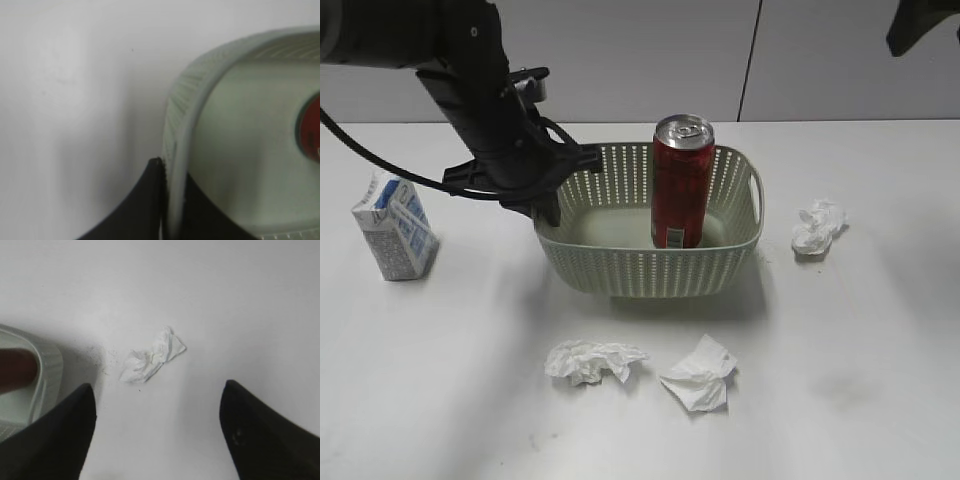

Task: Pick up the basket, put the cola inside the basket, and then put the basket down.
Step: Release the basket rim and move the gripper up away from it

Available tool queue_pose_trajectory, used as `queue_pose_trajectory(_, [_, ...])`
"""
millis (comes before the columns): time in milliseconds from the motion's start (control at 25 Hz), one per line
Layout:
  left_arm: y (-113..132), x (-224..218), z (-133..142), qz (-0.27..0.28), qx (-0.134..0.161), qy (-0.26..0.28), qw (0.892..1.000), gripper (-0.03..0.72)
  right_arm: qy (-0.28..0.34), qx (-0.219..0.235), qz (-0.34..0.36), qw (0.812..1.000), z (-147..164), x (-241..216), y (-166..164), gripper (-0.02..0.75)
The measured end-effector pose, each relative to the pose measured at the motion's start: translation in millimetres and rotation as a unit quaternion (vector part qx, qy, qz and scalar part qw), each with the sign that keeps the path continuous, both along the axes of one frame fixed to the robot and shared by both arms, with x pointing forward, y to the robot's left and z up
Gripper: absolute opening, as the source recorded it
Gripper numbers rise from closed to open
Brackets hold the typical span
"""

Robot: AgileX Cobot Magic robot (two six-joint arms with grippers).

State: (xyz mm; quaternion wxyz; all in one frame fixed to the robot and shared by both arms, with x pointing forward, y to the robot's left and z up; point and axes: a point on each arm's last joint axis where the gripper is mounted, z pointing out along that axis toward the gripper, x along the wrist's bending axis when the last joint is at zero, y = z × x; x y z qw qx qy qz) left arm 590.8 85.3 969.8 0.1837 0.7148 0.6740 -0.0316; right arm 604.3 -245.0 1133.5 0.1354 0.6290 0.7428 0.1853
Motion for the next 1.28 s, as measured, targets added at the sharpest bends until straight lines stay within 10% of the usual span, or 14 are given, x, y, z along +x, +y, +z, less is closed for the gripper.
queue_pose_trajectory(320, [0.8, 11.8, -13.9, 0.019, -0.011, -0.018, 1.0, 0.006, -0.015, -0.002, 0.006, 1.0, 8.6, -88.3, -14.2, 0.575])
queue_pose_trajectory(840, [3.4, 17.2, -28.2, 0.012, 0.01, -0.023, 1.0, 0.029, -0.084, 0.007, 0.006, 0.996, -75.3, -251.9, -34.6, 0.575])
queue_pose_trajectory(1160, [1.2, 20.4, -25.8, 0.019, -0.004, -0.037, 0.999, 0.56, -0.19, 0.021, 0.006, 0.982, -92.6, -311.0, -41.9, 0.575])
queue_pose_trajectory(1280, [4.7, 21.4, -24.3, 0.024, -0.003, -0.035, 0.999, 0.636, -0.221, 0.021, 0.007, 0.975, -98.1, -325.0, -44.0, 0.575])
